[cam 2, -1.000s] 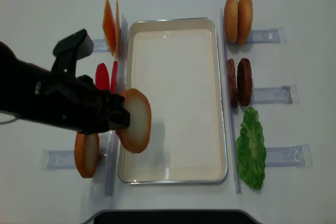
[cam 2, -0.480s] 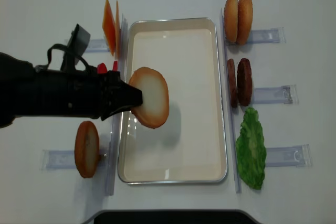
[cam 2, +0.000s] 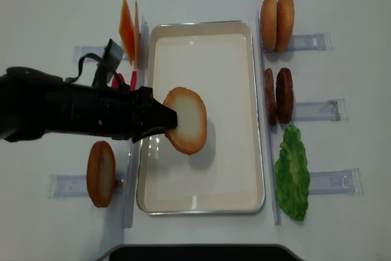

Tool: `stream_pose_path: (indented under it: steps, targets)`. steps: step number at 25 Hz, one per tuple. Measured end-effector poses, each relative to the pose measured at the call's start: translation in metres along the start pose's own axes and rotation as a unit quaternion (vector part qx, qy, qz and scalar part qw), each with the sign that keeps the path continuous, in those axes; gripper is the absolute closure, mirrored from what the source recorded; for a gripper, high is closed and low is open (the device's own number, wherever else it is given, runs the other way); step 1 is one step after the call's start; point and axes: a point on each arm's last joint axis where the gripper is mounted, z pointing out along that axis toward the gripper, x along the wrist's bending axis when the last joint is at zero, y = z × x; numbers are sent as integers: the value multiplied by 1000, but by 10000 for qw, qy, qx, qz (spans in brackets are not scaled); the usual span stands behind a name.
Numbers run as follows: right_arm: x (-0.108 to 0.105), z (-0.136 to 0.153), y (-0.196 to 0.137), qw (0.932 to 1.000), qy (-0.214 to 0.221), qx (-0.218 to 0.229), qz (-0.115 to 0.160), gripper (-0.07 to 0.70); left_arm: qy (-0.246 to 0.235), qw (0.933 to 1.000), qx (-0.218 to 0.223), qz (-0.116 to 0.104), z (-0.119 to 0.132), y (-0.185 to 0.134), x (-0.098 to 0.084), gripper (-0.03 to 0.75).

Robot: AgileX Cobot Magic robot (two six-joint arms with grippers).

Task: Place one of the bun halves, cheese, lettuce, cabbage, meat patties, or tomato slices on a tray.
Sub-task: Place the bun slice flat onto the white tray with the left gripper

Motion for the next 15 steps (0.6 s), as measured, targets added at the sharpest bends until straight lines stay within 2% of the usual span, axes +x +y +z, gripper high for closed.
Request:
stream_pose_path:
  steps: [6,11,15]
  targets:
    - [0,0,0,10000,0,0,0,391,-156,9998,74,-22,15,1,6,584]
    - [0,0,0,10000,0,0,0,391,-182,9994,297,49,35,-6,7,584]
    - [0,0,0,10000,0,0,0,391,-138,9996,233,29,37,-4,9,584]
